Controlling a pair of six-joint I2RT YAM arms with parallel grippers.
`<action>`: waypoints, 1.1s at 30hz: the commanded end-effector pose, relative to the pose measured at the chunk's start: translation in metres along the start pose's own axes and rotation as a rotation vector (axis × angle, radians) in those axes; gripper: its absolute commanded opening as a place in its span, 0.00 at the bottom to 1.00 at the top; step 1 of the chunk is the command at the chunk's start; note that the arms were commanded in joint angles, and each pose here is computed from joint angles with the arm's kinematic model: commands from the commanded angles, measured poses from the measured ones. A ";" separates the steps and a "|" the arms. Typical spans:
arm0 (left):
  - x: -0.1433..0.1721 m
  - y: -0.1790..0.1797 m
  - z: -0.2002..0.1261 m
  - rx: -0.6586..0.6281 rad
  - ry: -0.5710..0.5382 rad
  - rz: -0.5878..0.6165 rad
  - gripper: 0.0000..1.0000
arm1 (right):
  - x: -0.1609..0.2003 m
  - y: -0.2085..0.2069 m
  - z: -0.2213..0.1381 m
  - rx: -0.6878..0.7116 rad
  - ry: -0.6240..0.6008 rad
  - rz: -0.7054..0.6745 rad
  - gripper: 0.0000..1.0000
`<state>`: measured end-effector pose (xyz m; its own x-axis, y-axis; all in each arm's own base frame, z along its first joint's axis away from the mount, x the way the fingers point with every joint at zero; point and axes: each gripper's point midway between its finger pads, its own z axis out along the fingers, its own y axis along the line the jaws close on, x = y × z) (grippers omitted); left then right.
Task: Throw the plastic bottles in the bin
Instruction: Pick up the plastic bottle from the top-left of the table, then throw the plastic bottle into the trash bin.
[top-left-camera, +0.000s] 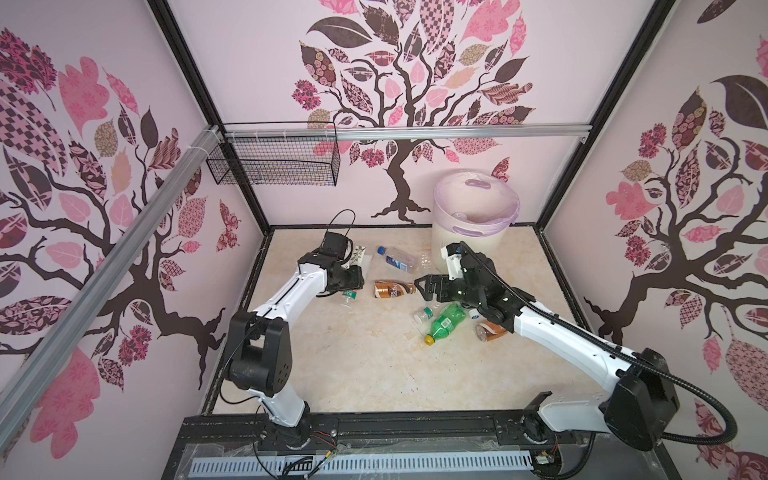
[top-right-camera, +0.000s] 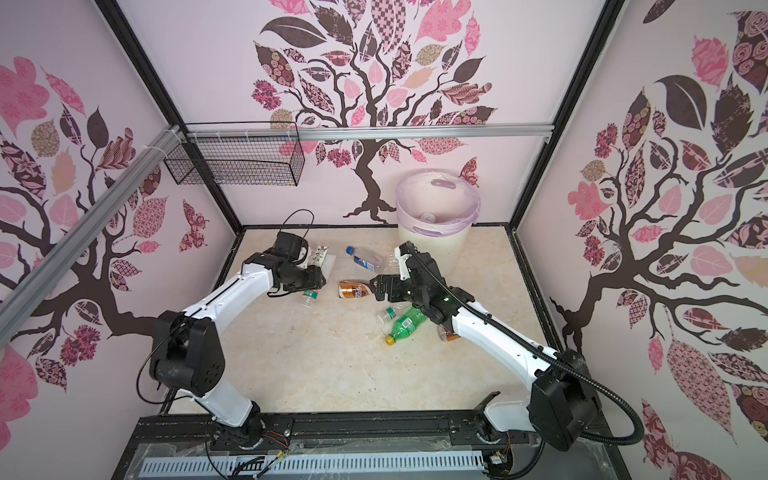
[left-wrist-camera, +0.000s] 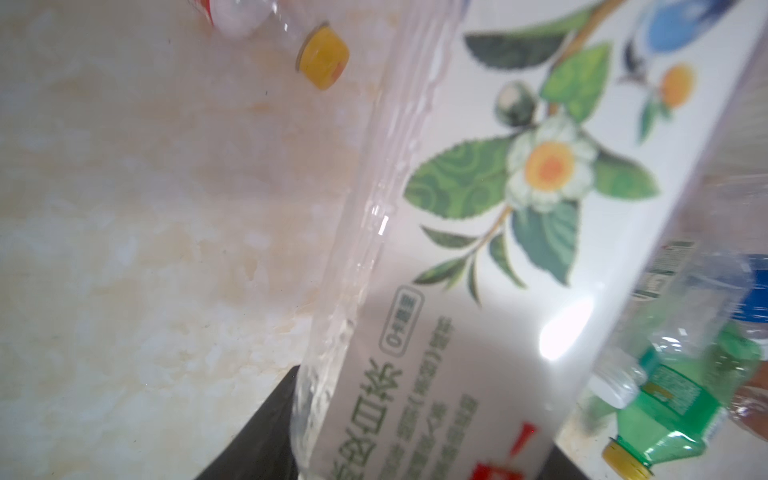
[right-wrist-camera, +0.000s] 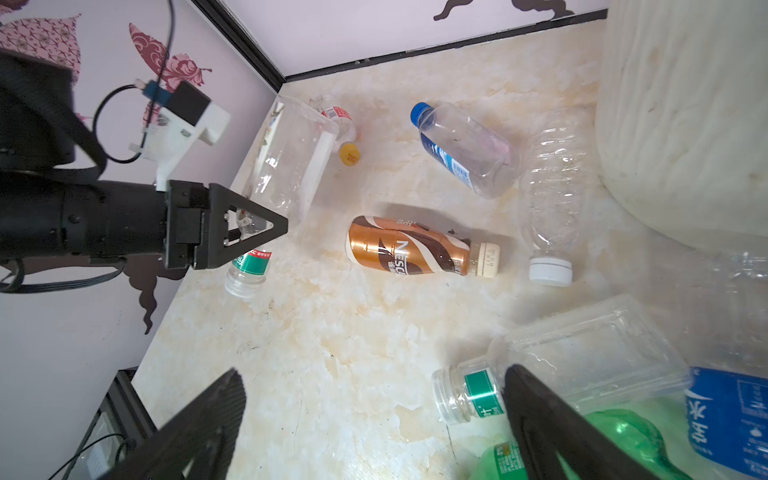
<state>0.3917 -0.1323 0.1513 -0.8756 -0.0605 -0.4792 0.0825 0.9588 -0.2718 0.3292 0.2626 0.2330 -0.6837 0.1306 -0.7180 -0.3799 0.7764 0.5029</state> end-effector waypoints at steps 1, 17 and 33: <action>-0.021 -0.042 -0.025 0.149 -0.145 0.062 0.61 | -0.040 0.037 -0.022 -0.109 -0.087 0.046 1.00; 0.006 -0.183 -0.100 0.335 -0.338 0.358 0.61 | -0.100 0.066 -0.046 -0.155 -0.233 0.078 0.99; 0.020 -0.193 -0.119 0.408 -0.366 0.363 0.64 | -0.104 0.064 -0.038 -0.155 -0.257 0.094 0.78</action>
<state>0.3055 -0.2860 0.2897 -0.5663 0.0972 -0.8184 0.5663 0.7674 -0.3007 0.3489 0.2735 0.3490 -0.5655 0.3470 -0.7482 -0.4158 0.6635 0.6220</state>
